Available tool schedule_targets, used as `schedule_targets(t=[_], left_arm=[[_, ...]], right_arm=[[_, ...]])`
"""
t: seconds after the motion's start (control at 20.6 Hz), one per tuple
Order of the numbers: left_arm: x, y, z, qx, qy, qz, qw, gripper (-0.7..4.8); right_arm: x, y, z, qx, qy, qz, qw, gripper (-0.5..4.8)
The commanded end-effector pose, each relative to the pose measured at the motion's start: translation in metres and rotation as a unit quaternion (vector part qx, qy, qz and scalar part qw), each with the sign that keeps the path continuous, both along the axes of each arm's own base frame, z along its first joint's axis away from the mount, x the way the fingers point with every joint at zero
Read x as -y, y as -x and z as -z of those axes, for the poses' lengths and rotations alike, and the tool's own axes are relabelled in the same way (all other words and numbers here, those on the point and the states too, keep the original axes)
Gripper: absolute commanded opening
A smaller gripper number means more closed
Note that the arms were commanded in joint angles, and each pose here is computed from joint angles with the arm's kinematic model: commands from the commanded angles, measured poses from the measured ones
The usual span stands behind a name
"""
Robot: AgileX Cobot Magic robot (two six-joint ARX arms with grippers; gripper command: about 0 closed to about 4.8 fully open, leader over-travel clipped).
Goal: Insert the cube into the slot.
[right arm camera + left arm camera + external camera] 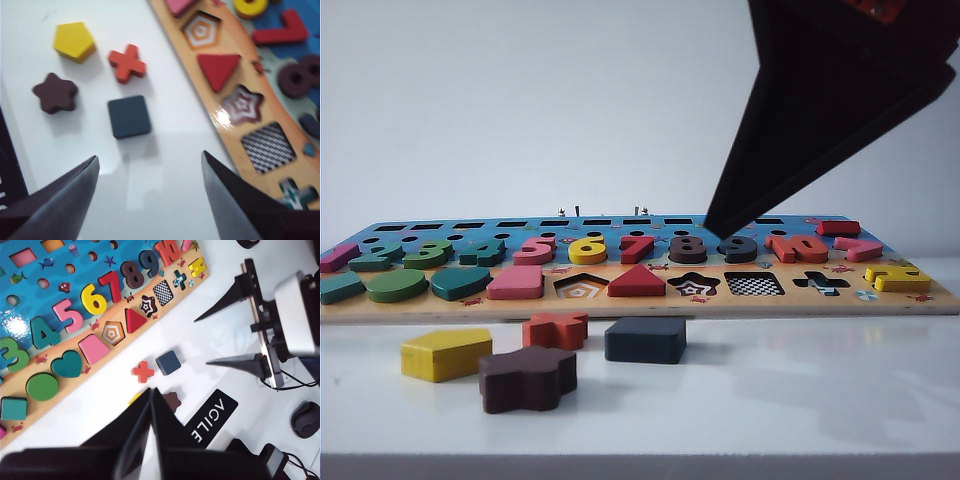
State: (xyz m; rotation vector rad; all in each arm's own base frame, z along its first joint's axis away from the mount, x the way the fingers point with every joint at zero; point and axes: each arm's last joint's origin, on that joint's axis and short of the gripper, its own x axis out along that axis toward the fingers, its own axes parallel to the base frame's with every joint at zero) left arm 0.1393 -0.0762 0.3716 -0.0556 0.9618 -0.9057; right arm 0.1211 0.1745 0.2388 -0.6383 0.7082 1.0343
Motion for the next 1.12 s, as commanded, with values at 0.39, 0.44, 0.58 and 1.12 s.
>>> schedule_targets(t=[0.39, 0.44, 0.58, 1.12], left_arm=[[-0.001, 0.003, 0.001, -0.016, -0.006, 0.001, 1.000, 0.17], [-0.001, 0.003, 0.001, -0.016, -0.006, 0.001, 1.000, 0.17], [-0.001, 0.003, 0.001, -0.016, -0.005, 0.002, 1.000, 0.17], [-0.001, 0.003, 0.000, -0.012, -0.005, 0.003, 1.000, 0.17]], right_arm=[[-0.026, -0.004, 0.016, -0.027, -0.014, -0.068, 0.997, 3.66], [-0.027, -0.004, 0.017, -0.026, -0.012, -0.070, 0.997, 3.64], [-0.030, -0.007, 0.021, -0.022, -0.010, -0.073, 0.997, 3.63], [-0.031, -0.028, 0.035, -0.028, -0.002, -0.040, 0.999, 3.43]])
